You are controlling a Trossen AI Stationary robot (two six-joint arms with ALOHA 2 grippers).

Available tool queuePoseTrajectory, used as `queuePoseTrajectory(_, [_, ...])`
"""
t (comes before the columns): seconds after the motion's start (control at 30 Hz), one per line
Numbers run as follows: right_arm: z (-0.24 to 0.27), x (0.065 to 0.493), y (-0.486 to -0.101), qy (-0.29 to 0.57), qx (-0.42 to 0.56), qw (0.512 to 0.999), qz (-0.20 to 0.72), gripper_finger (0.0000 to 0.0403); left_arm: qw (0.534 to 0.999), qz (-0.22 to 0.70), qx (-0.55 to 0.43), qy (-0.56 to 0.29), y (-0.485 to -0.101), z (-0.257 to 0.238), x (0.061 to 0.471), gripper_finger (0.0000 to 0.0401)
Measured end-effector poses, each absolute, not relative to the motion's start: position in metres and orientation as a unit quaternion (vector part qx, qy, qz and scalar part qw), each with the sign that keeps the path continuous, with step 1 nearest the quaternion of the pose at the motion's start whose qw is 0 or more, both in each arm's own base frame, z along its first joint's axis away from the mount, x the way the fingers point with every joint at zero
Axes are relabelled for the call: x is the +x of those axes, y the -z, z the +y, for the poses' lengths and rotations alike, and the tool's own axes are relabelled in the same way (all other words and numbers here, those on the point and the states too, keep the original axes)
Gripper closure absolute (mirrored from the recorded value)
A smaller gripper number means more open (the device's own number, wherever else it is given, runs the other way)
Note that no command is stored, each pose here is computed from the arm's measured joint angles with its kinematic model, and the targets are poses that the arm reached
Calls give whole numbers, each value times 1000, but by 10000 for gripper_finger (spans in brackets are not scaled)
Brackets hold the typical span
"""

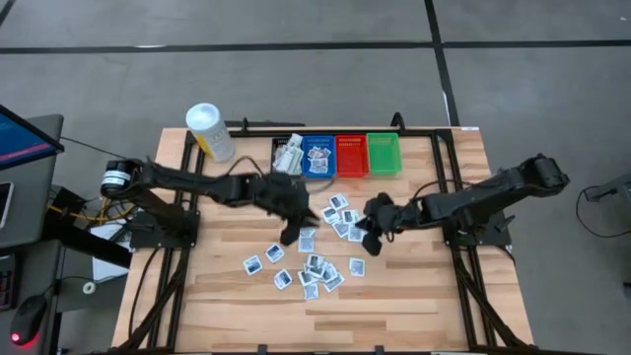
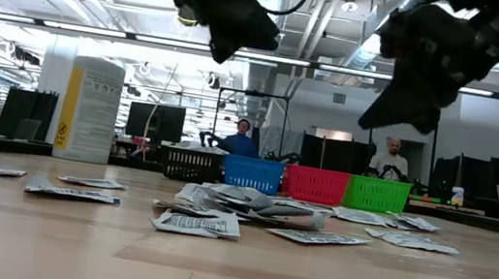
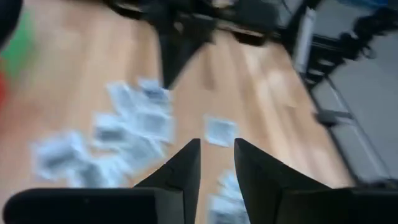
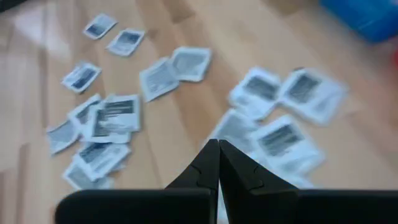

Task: Pick & Place First Aid Supplies
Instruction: Put the gray towelette pack in the red bin

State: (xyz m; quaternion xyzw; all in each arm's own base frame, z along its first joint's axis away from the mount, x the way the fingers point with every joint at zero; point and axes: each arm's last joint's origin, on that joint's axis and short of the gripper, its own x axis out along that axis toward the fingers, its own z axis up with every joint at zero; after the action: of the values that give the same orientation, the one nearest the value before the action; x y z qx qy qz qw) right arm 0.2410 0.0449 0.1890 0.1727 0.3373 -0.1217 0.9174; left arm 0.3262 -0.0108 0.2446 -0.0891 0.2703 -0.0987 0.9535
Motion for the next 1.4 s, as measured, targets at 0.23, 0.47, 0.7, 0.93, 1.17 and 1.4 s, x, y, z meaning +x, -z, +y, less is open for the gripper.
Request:
queuePoseTrajectory(0.23, [97, 272, -164, 27, 149, 939, 310, 402, 904, 374, -146, 149, -232, -92, 304, 310])
queuePoseTrajectory(0.47, [150, 306, -148, -22, 71, 946, 315, 402, 902, 391, -147, 112, -235, -147, 272, 320])
queuePoseTrajectory(0.7, [173, 321, -154, -39, 69, 947, 312, 402, 908, 405, -79, 78, -231, -178, 241, 336])
queuePoseTrajectory(0.93, [164, 305, -163, 8, 49, 928, 370, 402, 912, 406, -28, 41, -223, -186, 226, 352])
queuePoseTrajectory(1.17, [149, 279, -183, 91, 53, 906, 410, 402, 907, 418, -47, -11, -203, -174, 222, 357])
queuePoseTrajectory(1.4, [146, 273, -196, 94, 51, 909, 404, 402, 914, 401, -66, -16, -199, -168, 228, 358])
